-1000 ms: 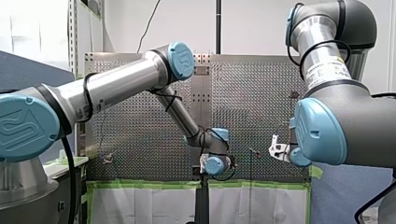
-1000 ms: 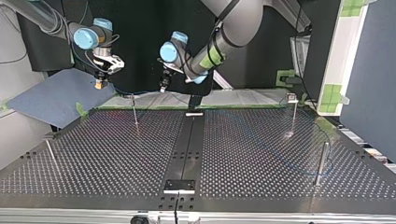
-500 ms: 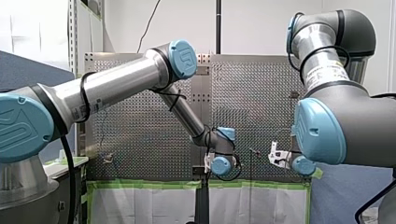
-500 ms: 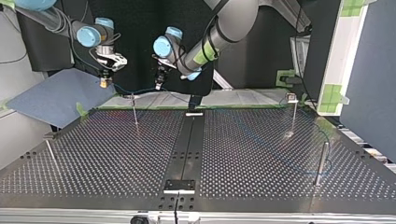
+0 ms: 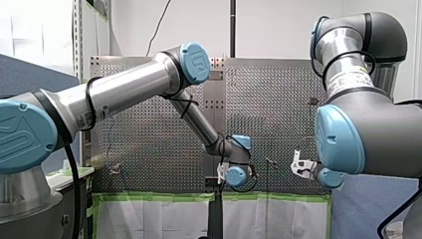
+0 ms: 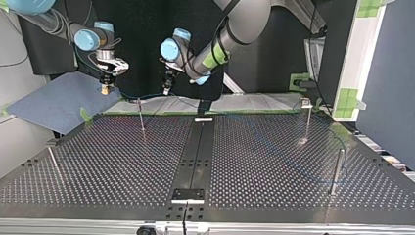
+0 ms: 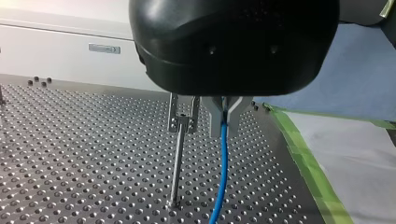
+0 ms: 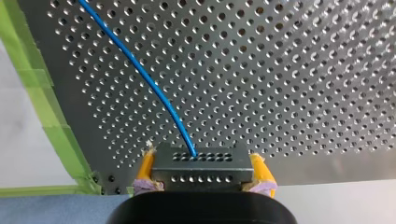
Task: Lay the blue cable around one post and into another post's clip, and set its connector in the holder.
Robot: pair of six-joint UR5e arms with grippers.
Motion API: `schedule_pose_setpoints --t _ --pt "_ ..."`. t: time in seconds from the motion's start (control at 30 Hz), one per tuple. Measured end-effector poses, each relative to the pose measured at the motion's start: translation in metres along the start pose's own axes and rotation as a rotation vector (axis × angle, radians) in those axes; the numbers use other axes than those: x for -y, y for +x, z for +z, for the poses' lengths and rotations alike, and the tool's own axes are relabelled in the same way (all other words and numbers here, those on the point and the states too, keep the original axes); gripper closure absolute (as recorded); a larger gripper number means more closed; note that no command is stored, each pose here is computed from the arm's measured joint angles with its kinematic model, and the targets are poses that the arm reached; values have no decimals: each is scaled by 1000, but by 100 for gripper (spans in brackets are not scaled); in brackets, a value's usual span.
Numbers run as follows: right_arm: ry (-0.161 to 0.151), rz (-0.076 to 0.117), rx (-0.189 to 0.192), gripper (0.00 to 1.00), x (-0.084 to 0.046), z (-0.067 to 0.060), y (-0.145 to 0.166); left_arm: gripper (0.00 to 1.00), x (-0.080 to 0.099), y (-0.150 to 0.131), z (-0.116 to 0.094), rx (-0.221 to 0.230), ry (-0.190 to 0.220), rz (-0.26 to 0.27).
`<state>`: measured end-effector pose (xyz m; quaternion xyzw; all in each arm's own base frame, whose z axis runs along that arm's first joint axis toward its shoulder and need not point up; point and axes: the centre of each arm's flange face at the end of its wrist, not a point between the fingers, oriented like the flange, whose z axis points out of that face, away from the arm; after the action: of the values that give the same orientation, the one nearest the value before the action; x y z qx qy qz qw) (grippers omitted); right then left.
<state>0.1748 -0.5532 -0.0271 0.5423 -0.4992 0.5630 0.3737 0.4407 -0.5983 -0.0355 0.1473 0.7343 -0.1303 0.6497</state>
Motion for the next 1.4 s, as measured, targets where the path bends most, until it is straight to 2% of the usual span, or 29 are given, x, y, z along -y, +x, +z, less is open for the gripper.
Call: schedule_pose_setpoints --t 0.17,0.47,0.63,0.8,0.93,1.13,1.4 --pt "22 30 -13 100 -13 10 8 96 3 -3 1 -4 -4 2" --pt "60 43 -9 100 -22 17 10 96 26 -17 1 17 19 -4" --pt "87 52 -5 100 -30 27 11 96 33 -27 6 25 24 -12" --pt "111 59 -12 100 -37 34 16 96 31 -31 10 28 17 -17" --pt "126 73 -19 100 -43 41 23 96 27 -31 12 25 7 -17" --pt "157 80 -17 100 -45 45 27 96 30 -31 10 25 10 -15" --pt "160 89 -30 100 -51 58 37 96 29 -31 11 25 8 -15"
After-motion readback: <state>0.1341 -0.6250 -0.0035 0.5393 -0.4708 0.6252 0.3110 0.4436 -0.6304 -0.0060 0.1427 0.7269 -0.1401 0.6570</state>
